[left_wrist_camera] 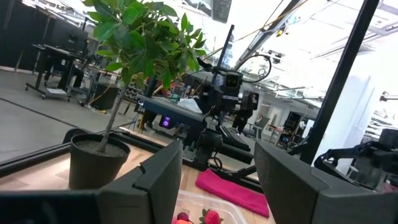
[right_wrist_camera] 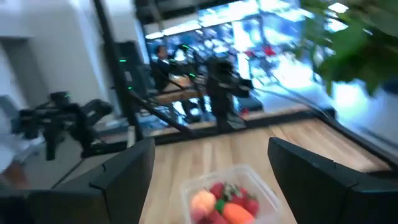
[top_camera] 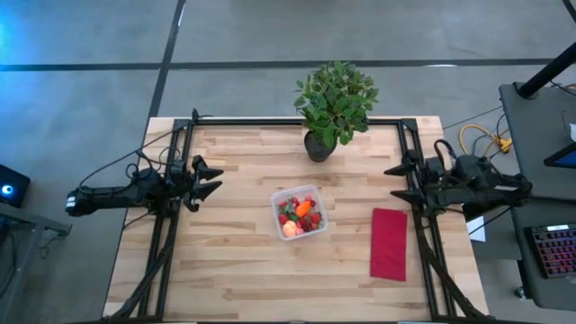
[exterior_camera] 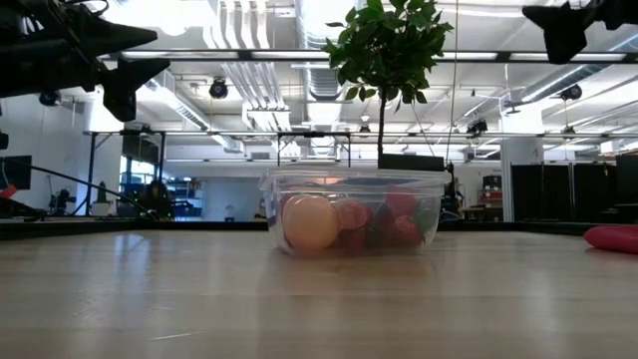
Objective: Pick and placing Produce into tupperware
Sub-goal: Return to Home Position
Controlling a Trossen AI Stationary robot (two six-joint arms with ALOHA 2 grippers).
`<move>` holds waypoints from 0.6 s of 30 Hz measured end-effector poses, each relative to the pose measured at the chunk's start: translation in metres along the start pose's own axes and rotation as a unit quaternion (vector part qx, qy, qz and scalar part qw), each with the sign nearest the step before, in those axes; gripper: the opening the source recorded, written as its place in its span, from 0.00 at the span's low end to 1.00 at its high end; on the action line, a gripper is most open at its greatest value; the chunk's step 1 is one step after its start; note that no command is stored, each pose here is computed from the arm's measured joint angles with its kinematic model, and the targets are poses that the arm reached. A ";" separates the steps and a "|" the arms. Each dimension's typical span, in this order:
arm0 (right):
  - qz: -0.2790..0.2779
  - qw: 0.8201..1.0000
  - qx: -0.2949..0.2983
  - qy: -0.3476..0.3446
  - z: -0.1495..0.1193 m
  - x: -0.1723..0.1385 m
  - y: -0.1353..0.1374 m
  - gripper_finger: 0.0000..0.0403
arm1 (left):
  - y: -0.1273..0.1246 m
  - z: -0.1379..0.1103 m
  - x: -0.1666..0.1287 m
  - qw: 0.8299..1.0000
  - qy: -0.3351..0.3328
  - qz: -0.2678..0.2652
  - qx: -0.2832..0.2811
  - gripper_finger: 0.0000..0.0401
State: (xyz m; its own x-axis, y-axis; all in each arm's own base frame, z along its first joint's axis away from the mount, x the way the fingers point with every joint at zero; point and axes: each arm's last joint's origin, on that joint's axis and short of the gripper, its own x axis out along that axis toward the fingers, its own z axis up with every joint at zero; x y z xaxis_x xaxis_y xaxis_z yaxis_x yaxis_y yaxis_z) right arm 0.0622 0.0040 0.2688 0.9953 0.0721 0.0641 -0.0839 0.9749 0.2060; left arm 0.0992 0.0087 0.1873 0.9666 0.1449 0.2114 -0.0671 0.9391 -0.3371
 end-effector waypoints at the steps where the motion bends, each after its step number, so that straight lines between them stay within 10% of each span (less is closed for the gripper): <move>1: 0.011 1.000 -0.013 -0.003 -0.002 0.002 0.000 0.76 | 0.000 0.000 0.000 1.000 0.000 0.000 0.000 0.47; 18: 0.021 0.999 0.009 -0.039 -0.078 0.026 -0.016 0.76 | 0.000 0.000 0.000 1.000 0.000 0.000 0.000 0.47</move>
State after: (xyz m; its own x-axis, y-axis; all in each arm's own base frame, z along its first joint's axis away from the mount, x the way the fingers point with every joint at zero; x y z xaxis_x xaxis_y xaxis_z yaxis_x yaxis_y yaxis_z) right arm 0.0928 0.0065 0.1910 0.9843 0.0947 0.1487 -0.1263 0.9673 0.2200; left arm 0.0992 0.0086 0.1873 0.9667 0.1442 0.2114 -0.0664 0.9392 -0.3368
